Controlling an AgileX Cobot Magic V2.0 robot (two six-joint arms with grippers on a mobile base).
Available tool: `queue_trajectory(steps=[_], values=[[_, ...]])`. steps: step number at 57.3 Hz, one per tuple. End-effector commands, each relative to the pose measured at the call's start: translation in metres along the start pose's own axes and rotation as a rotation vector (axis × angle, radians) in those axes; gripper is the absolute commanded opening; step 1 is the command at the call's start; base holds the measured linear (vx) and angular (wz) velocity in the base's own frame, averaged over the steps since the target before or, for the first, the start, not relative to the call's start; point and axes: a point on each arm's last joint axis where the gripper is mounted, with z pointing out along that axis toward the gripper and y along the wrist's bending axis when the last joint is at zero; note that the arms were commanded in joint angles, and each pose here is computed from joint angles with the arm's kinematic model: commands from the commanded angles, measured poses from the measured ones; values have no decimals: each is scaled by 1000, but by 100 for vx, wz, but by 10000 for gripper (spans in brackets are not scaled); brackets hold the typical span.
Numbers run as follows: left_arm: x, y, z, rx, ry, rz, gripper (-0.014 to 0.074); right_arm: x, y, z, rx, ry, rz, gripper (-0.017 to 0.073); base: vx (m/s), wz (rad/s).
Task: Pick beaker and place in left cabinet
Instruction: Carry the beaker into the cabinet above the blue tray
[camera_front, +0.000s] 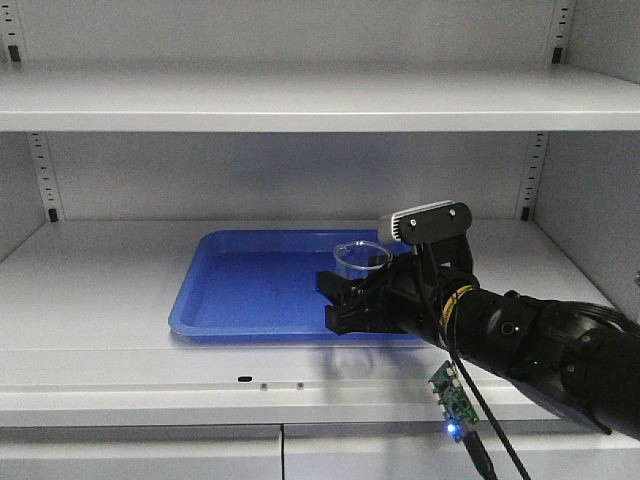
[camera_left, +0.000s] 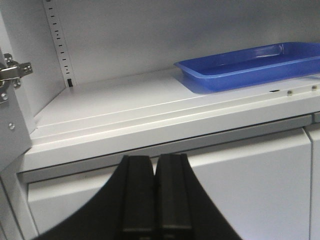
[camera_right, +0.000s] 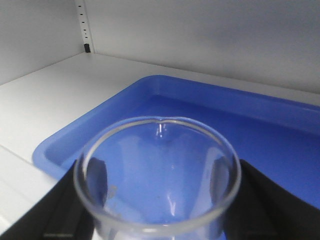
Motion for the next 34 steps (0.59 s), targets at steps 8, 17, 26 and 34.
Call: queue_trajectory(steps=[8,17,26,34], values=[[-3,0,-1,-8,-87,-6,1,-31,4,-12,-39,-130,-5,-1,15,-2],[-3,0,-1,-8,-87,-6,1,-31,4,-12,-39,-130,-5,-1,12,-2],[-3,0,-1,-8,-87,-6,1,-31,4,-12,-39,-130,-5,-1,8,-3],[-3,0,-1,-8,-87,-6,1,-31,5,-12,-40,-131,-5,-1,5,-3]])
